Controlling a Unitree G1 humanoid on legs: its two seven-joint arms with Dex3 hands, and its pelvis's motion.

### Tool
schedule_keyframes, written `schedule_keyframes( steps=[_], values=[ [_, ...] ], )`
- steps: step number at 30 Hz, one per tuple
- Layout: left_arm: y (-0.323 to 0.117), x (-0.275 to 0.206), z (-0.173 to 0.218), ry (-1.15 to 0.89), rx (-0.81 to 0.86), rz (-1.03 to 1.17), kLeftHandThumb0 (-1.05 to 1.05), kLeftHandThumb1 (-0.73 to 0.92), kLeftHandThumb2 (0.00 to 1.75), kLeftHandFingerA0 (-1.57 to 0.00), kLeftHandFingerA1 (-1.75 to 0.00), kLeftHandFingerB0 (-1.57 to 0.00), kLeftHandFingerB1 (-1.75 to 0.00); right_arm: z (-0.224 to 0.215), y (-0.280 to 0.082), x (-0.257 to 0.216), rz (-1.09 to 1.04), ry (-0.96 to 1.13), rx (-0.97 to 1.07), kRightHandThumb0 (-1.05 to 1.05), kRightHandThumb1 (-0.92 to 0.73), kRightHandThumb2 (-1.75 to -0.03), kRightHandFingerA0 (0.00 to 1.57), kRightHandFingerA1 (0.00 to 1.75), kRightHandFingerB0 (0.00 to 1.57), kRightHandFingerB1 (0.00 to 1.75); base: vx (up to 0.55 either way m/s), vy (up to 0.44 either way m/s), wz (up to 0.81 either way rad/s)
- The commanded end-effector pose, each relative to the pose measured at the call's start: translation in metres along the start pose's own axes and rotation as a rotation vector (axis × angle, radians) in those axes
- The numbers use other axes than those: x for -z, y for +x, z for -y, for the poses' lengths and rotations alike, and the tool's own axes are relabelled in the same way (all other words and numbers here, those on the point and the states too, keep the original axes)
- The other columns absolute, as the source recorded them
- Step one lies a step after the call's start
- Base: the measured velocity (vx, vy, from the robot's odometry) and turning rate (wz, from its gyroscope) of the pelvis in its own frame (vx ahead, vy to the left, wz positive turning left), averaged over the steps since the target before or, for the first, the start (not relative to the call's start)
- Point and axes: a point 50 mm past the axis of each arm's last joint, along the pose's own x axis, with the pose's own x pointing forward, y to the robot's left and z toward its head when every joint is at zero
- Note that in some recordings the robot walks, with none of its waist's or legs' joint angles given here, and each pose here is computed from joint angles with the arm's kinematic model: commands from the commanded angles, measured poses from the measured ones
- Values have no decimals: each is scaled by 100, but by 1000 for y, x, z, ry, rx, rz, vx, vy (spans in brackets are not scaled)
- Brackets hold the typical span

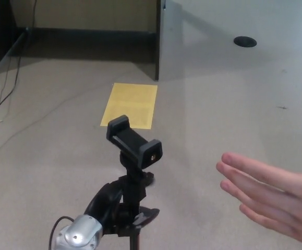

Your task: There is a tripod standing in front of the robot and the robot extends its left arm to grab it. It lifts the tripod and passes it to a person.

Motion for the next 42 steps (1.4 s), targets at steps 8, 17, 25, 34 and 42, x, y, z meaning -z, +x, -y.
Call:
schedule_keyframes(
  steps=[8,17,25,34,42],
  values=[
    [-8,-6,7,1,-1,107,-4,90,70,-78,-132,-65,-108,4,0,2,-19,-26,-3,-38,-68,-61,64,42,26,30,0,0,0],
    [-13,-26,7,7,7,217,-4,91,70,-81,-134,-70,-109,5,1,1,-28,-27,-9,-38,-68,-61,62,41,26,30,0,0,0],
    [-23,-87,5,-69,47,439,-2,88,73,-89,-126,-74,-107,8,0,5,-44,-19,-10,-37,-68,-60,59,40,28,31,0,0,0],
    [-42,-174,6,-6,106,677,-8,78,79,-103,-115,-85,-101,6,-1,7,-49,-42,-16,-39,-69,-60,61,42,30,31,0,0,0],
    [-66,-258,26,70,188,852,-14,74,74,-106,-116,-86,-102,9,1,4,-46,-40,-13,-39,-68,-61,60,40,32,31,0,0,0]
  ],
)
